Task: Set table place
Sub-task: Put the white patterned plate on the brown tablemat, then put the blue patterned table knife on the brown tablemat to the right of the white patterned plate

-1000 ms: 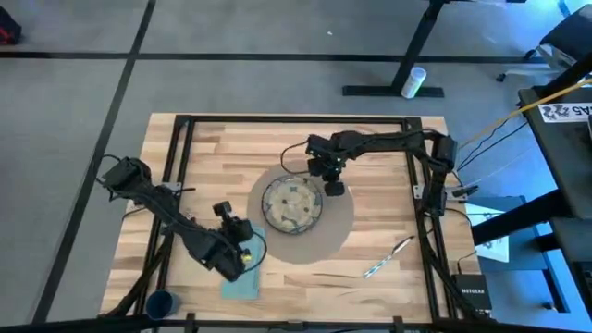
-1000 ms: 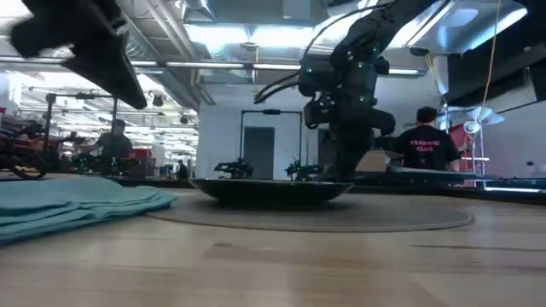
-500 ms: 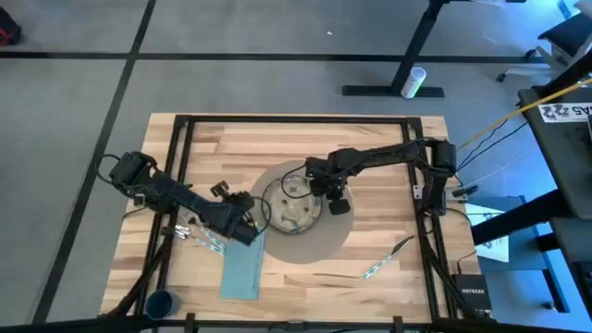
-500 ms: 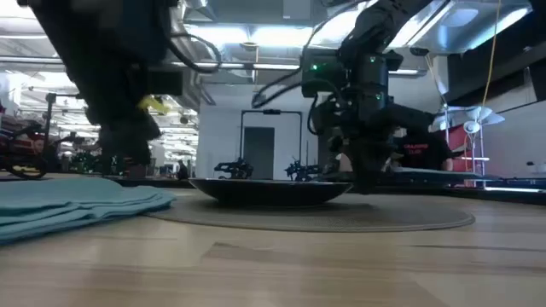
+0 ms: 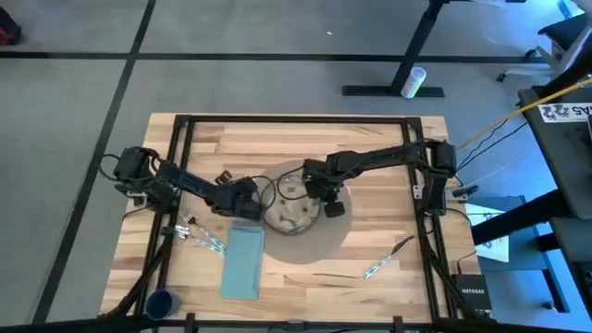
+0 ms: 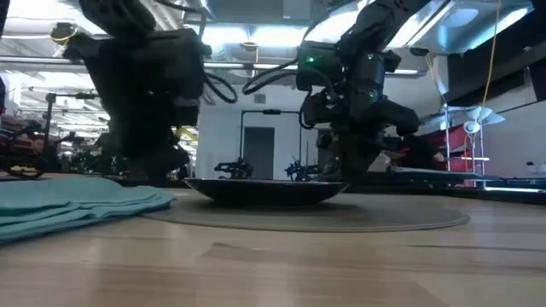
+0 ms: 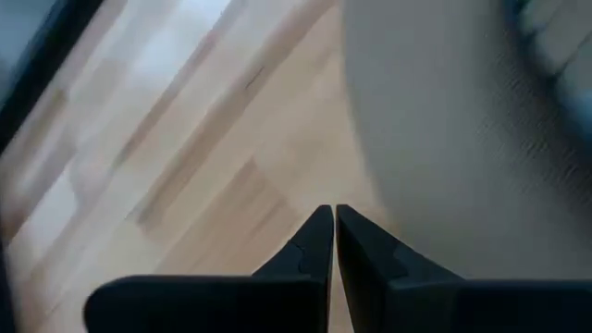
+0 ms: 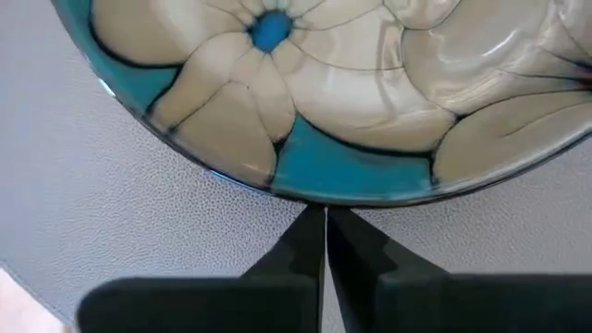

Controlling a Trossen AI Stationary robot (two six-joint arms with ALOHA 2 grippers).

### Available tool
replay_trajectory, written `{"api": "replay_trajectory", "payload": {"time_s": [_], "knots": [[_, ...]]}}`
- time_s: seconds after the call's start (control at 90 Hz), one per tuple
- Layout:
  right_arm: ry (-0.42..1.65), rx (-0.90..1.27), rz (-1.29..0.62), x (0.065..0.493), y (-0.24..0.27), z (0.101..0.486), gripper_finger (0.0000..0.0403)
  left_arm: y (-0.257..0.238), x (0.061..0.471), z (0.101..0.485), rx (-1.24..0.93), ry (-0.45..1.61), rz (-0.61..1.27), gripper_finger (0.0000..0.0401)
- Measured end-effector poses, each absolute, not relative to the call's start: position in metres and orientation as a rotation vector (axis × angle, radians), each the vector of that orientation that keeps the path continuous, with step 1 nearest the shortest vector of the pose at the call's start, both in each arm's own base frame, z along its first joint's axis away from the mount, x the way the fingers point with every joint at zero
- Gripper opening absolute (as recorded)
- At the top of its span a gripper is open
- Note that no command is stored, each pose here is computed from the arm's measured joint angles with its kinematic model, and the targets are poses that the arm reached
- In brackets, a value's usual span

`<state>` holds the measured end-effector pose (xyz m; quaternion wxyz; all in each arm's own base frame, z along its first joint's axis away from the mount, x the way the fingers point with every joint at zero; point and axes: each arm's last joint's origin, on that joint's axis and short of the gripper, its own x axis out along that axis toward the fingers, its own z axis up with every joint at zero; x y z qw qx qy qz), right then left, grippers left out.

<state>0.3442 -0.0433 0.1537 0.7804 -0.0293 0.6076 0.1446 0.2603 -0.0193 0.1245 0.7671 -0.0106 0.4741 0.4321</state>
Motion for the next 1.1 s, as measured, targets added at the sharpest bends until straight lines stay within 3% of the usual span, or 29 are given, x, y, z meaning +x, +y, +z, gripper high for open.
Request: {"api": "replay_trajectory", "payload": {"time_s": [0.711, 1.1], "knots": [[1.297, -0.104, 0.379, 0.344, -0.031, 0.157, 0.0, -0.017, 0.263, 0.125, -0.013, 1.016, 0.927, 0.0], [1.29, -0.248, 0.417, 0.318, -0.011, 0.206, 0.0, -0.016, 0.246, 0.164, -0.006, 0.929, 0.942, 0.0]]}}
